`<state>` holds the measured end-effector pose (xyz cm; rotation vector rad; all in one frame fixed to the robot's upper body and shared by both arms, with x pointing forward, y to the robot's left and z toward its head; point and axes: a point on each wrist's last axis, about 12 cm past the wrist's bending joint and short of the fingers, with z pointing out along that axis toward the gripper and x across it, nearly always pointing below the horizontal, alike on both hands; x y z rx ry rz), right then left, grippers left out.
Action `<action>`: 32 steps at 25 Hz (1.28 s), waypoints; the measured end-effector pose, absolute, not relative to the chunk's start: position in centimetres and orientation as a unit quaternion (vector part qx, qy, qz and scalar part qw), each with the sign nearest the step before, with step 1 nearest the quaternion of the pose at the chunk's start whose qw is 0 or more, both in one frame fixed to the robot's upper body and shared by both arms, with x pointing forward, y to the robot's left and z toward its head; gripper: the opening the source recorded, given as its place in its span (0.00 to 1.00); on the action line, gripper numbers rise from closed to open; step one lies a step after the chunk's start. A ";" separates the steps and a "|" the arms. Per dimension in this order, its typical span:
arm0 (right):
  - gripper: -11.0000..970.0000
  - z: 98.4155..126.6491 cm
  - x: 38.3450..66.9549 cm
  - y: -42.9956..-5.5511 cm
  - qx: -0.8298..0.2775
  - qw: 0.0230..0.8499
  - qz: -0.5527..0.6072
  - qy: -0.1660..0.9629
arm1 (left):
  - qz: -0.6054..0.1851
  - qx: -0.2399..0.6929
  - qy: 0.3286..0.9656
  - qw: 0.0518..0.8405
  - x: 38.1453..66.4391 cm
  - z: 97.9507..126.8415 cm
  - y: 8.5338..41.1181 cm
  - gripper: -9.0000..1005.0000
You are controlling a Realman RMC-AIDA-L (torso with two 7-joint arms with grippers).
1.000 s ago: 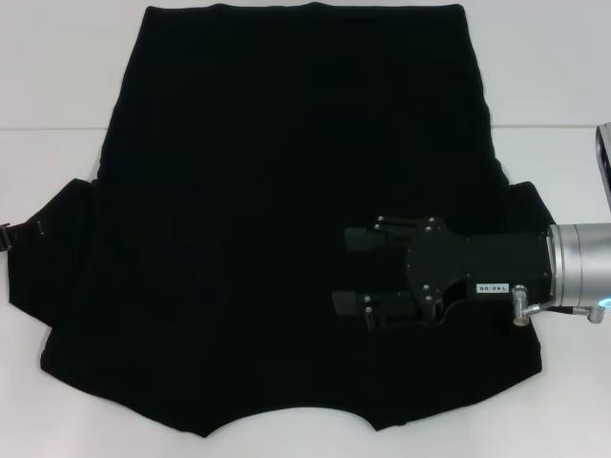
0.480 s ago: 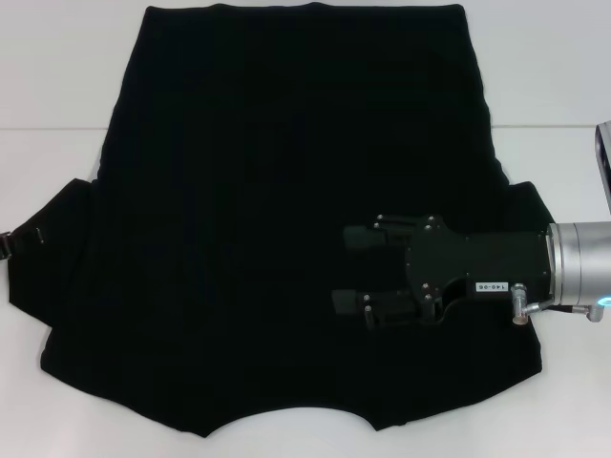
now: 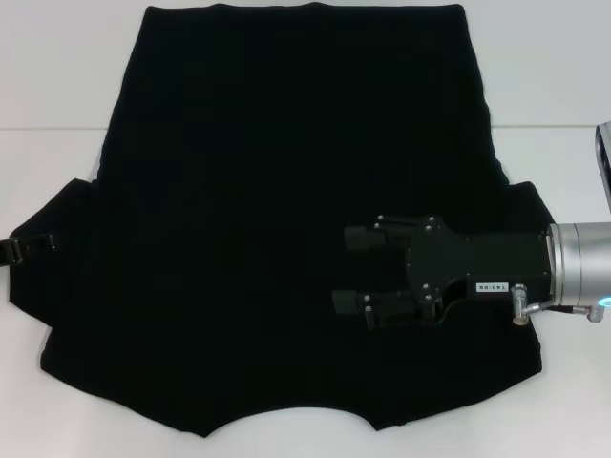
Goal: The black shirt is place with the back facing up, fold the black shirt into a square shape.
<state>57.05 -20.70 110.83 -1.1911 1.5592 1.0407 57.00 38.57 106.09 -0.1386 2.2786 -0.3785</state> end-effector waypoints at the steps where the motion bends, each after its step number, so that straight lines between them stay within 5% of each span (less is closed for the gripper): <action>1: 0.87 110.8 57.0 -20.7 -0.480 0.444 0.420 0.629 | -0.150 -0.054 0.902 0.402 57.0 106.1 38.6 0.84; 32: 0.86 110.9 57.1 -20.7 -0.477 0.449 0.421 0.627 | -0.130 -0.046 0.903 0.406 57.4 106.4 38.8 0.84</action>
